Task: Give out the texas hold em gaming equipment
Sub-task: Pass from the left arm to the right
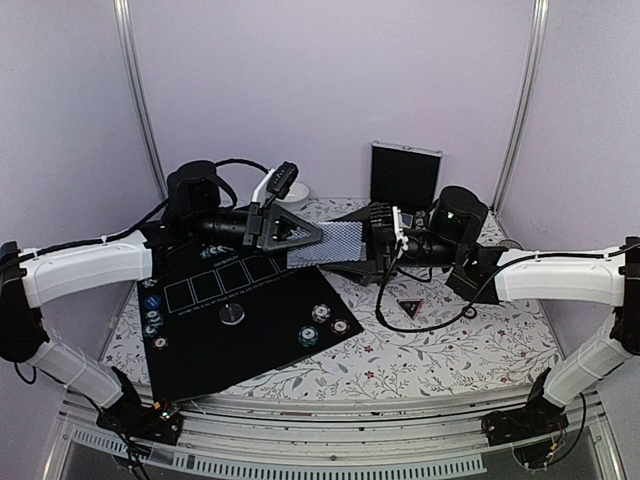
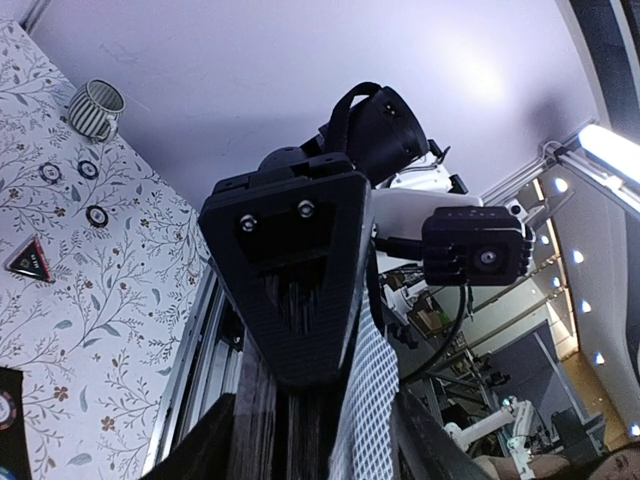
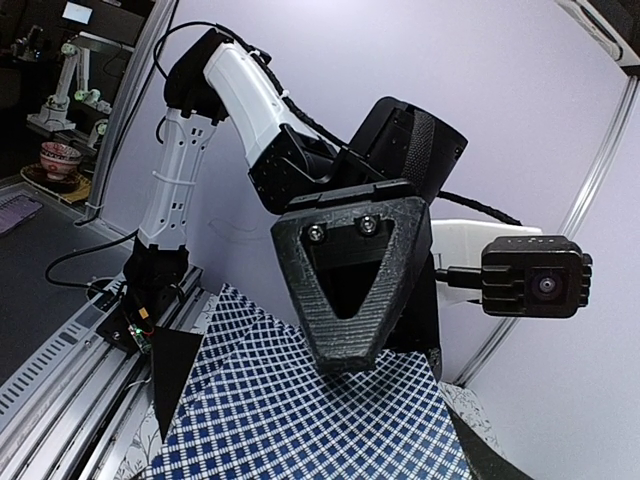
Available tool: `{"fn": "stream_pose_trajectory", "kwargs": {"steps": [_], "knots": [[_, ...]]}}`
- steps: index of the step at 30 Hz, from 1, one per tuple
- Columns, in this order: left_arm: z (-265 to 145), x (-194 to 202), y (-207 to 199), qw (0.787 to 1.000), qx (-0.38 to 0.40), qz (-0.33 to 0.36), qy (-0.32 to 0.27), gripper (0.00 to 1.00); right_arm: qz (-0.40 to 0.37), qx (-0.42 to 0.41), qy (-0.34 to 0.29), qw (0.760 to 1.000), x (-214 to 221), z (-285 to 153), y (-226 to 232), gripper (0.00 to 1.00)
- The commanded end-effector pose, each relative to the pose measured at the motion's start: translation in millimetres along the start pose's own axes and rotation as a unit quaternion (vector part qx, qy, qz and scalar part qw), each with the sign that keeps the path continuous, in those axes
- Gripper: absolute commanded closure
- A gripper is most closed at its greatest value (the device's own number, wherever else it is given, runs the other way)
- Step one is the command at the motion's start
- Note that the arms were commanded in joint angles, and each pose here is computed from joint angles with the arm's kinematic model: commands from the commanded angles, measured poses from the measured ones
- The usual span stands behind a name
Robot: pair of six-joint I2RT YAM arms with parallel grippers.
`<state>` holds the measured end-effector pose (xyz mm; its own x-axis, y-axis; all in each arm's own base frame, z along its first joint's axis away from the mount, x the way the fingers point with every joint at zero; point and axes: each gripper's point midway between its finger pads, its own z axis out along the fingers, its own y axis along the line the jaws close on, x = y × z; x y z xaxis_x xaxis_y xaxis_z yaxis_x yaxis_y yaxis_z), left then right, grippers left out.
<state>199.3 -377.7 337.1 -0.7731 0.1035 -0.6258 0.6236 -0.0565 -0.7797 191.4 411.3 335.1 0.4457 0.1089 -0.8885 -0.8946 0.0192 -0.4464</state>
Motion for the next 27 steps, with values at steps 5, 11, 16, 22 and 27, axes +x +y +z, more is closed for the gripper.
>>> {"fn": "stream_pose_trajectory", "kwargs": {"steps": [5, 11, 16, 22, 27], "knots": [[4.6, -3.7, -15.5, 0.999, 0.015, 0.028, 0.008, 0.47, 0.022, 0.013, 0.003, 1.0, 6.2, -4.4, -0.4, 0.4], [2.5, -7.9, -7.3, 0.999, -0.021, 0.037, 0.008, 0.47, 0.022, 0.015, -0.005, 1.0, 0.9, -6.9, -0.1, 0.4], [-1.0, -9.3, -0.2, 0.997, -0.057, 0.043, 0.011, 0.43, 0.021, 0.019, -0.006, 1.0, 0.2, -8.9, -0.9, 0.41], [-4.1, -8.1, 4.5, 0.997, -0.066, 0.037, 0.013, 0.42, 0.017, 0.026, -0.013, 0.999, -5.1, -10.7, -3.3, 0.41], [-2.9, -5.4, 7.5, 0.997, -0.067, 0.034, 0.017, 0.41, 0.016, 0.031, -0.014, 0.999, -5.8, -11.2, -4.9, 0.41]]}}
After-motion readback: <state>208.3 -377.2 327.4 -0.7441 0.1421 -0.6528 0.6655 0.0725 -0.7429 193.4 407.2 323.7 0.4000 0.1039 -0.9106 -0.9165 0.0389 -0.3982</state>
